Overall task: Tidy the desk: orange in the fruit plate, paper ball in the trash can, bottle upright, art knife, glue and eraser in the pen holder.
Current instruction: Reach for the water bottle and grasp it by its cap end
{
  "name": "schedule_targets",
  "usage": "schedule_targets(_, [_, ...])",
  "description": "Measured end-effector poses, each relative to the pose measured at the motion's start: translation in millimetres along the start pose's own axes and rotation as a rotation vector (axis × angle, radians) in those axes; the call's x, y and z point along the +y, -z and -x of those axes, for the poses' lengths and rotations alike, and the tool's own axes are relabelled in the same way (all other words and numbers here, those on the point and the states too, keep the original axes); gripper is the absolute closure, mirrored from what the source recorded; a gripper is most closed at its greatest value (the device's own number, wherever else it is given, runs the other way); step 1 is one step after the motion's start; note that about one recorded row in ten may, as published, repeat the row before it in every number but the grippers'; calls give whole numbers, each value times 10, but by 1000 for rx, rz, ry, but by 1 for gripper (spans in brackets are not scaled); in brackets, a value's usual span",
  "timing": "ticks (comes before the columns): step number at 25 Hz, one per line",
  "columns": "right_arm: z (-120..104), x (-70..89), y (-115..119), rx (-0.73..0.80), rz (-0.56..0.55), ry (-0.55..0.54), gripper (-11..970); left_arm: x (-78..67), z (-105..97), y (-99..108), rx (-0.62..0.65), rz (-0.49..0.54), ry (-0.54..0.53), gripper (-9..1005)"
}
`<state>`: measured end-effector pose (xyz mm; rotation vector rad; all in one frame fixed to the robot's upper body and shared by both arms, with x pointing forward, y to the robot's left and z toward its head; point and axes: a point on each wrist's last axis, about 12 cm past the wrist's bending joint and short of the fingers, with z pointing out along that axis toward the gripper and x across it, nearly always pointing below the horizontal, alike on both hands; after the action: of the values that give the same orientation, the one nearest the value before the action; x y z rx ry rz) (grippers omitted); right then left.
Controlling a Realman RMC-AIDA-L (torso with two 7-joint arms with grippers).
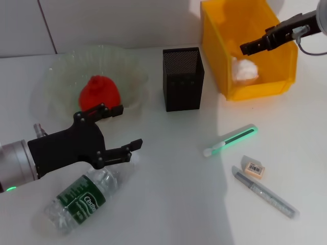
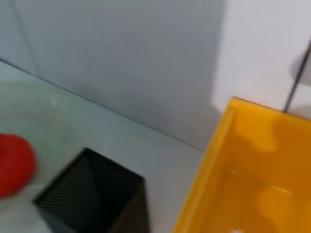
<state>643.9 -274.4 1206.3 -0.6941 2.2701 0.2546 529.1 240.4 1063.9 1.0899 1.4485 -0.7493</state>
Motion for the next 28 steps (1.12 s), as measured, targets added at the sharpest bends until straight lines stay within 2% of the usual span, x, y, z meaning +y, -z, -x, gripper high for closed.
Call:
schedule_targets(3, [-195, 50, 150, -68, 93, 1, 121, 1, -9, 79, -12, 19, 13, 145])
schedule_targets(8, [-740, 102, 409, -229, 233, 21, 118, -4, 19, 230, -23, 34, 59, 146])
schedule_targets(14, [-1475, -9, 538, -416, 288, 33, 118, 102, 146, 253, 90, 51, 235, 147])
schedule_targets(17, [-1784, -21, 522, -474, 290, 29, 118, 155, 268, 204, 156, 37, 271, 147])
schedule_targets(22, [-2033, -26, 480, -495, 288, -9, 118, 184, 517, 11, 308, 26, 276, 149])
schedule_targets(28, [-2119, 42, 496, -504, 321, 27, 118, 147, 762, -251, 517, 88, 256, 150])
